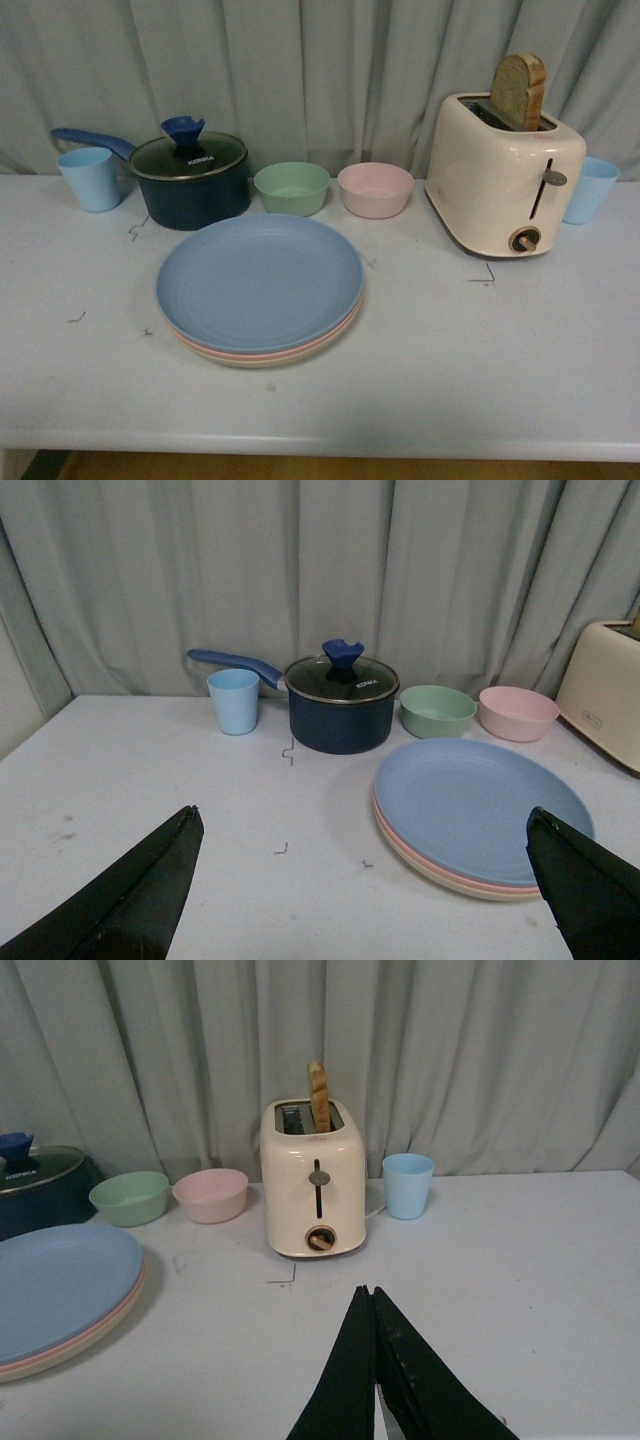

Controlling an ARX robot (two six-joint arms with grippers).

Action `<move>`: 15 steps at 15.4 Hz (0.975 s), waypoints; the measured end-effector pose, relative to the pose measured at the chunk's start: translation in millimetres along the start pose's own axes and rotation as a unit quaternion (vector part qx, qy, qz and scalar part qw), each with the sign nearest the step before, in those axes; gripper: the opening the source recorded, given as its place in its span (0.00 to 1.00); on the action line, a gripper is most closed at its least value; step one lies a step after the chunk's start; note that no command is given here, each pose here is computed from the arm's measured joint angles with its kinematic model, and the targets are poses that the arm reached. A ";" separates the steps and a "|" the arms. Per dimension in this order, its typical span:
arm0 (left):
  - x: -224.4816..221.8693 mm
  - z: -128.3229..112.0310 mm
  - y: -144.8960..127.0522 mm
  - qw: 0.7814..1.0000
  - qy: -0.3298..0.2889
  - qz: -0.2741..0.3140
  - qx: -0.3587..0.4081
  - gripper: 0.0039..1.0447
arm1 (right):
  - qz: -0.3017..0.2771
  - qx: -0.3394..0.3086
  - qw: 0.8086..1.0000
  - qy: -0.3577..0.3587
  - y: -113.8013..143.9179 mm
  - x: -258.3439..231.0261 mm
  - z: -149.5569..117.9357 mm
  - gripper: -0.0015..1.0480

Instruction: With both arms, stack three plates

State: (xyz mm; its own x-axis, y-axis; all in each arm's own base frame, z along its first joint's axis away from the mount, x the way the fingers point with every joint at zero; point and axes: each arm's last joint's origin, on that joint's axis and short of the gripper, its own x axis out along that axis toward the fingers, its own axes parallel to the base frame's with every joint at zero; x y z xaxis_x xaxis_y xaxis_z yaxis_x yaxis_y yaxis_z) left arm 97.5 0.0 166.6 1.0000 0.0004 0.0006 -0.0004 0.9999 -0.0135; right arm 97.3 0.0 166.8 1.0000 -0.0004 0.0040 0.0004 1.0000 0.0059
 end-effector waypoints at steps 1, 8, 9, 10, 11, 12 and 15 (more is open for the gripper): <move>0.0 0.0 0.0 1.000 0.000 0.000 0.000 0.94 | 0.000 0.000 1.000 0.000 0.0 0.0 0.0 0.02; 0.0 0.0 0.0 1.000 0.000 0.000 0.000 0.94 | 0.000 0.000 1.000 0.000 0.0 0.0 0.0 0.79; 0.0 0.0 0.0 1.000 0.000 0.000 0.000 0.94 | 0.000 0.000 1.000 0.000 0.0 0.0 0.0 0.93; 0.0 0.0 0.0 1.000 0.000 0.000 0.000 0.94 | 0.000 0.000 1.000 0.000 0.0 0.0 0.0 0.95; 0.0 0.0 0.0 1.000 0.000 0.000 0.000 0.94 | 0.000 0.000 1.000 0.000 0.0 0.0 0.0 0.93; 0.0 0.0 0.0 1.000 0.000 0.000 0.000 0.94 | 0.000 0.000 1.000 0.000 0.0 0.0 0.0 0.94; 0.0 0.0 0.0 1.000 0.000 0.000 0.000 0.94 | 0.000 0.000 1.000 0.000 0.0 0.0 0.0 0.94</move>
State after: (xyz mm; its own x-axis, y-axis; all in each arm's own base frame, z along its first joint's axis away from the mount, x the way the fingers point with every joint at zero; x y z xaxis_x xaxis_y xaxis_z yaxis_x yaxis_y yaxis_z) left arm 97.5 0.0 166.5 1.0000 0.0004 0.0002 -0.0004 0.9999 -0.0135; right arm 97.3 0.0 166.8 1.0000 0.0000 0.0036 0.0000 1.0000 0.0051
